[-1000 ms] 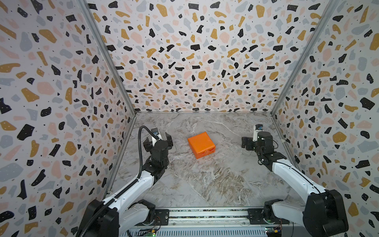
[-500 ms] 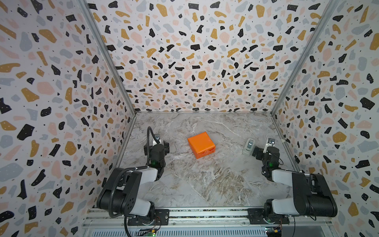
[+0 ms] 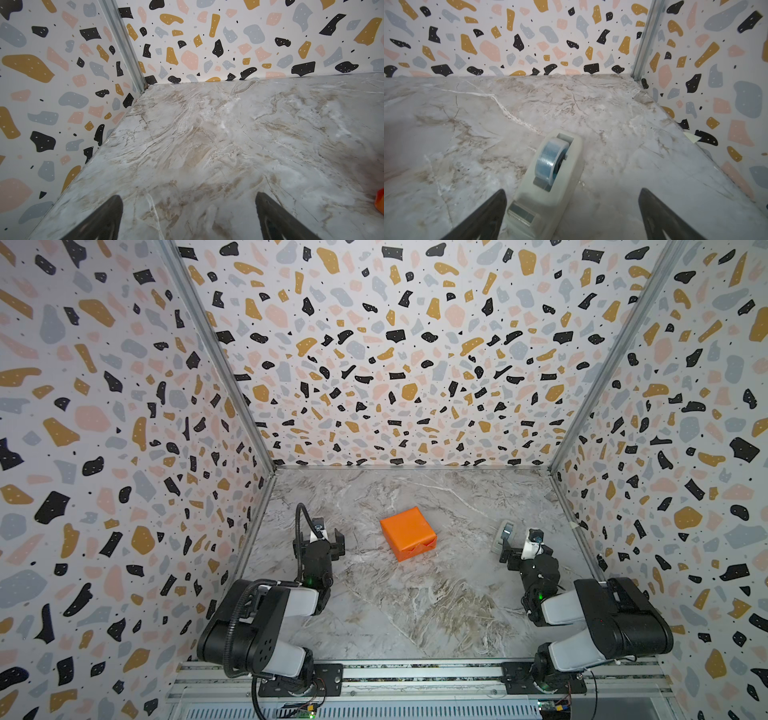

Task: Wrap a gift box in wrapping paper
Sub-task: Reset both arms

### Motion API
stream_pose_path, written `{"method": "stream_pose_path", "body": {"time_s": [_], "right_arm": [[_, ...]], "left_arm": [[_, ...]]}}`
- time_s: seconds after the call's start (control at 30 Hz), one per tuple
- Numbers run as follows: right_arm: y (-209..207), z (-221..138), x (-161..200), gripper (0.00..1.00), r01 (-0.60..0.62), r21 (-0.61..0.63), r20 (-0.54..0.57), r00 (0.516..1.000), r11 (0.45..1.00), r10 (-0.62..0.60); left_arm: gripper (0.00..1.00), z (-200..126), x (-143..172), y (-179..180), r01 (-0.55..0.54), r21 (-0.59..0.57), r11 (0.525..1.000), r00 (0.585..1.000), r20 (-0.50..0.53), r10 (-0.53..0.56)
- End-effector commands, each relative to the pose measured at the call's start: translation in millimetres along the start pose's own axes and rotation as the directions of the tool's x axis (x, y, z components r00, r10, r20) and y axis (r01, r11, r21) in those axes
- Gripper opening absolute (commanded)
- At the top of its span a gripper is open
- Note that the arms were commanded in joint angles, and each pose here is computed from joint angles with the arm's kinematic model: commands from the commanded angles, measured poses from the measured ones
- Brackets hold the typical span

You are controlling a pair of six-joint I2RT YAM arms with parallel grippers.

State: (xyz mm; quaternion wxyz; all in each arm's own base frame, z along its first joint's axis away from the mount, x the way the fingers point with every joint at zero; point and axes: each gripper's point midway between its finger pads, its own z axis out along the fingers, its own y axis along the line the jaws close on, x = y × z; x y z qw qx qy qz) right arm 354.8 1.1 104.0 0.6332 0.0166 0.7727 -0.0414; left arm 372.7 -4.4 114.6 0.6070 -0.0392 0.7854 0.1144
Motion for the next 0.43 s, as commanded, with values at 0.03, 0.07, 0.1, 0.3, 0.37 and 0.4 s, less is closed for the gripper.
{"method": "stream_pose_path", "body": {"time_s": [0.03, 0.07, 0.1, 0.3, 0.37, 0.4], "right_arm": [[-2.2, 3.3, -23.2, 0.99, 0.015, 0.044, 0.07, 0.997, 0.999, -0.018], [-1.4, 3.1, -23.1, 0.99, 0.018, 0.042, 0.071, 0.997, 0.999, -0.021], [-1.4, 3.5, -22.3, 0.99, 0.02, 0.044, 0.065, 0.998, 0.999, -0.023], [-0.3, 5.4, -22.5, 0.99, 0.023, 0.048, 0.063, 0.998, 0.999, -0.026], [-0.7, 3.5, -22.5, 0.99, 0.02, 0.048, 0.066, 0.998, 0.999, -0.023], [-0.6, 3.4, -23.4, 0.99, 0.021, 0.047, 0.069, 0.997, 0.999, -0.025]], "left_arm": [[0.99, -1.4, -21.7, 2.2, 0.032, -0.002, 0.999, 0.996, 0.079, -0.032], [1.0, -1.6, -20.9, 2.0, 0.03, -0.001, 1.0, 0.997, 0.077, -0.03], [1.0, -1.6, -20.7, 2.0, 0.031, -0.001, 1.0, 0.997, 0.077, -0.031], [0.99, -2.1, -21.2, 2.0, 0.031, 0.0, 1.0, 0.996, 0.079, -0.031], [1.0, -2.2, -21.6, 1.9, 0.032, 0.001, 0.999, 0.996, 0.08, -0.032], [1.0, -2.3, -21.9, 2.0, 0.033, 0.001, 0.999, 0.996, 0.081, -0.033]]}}
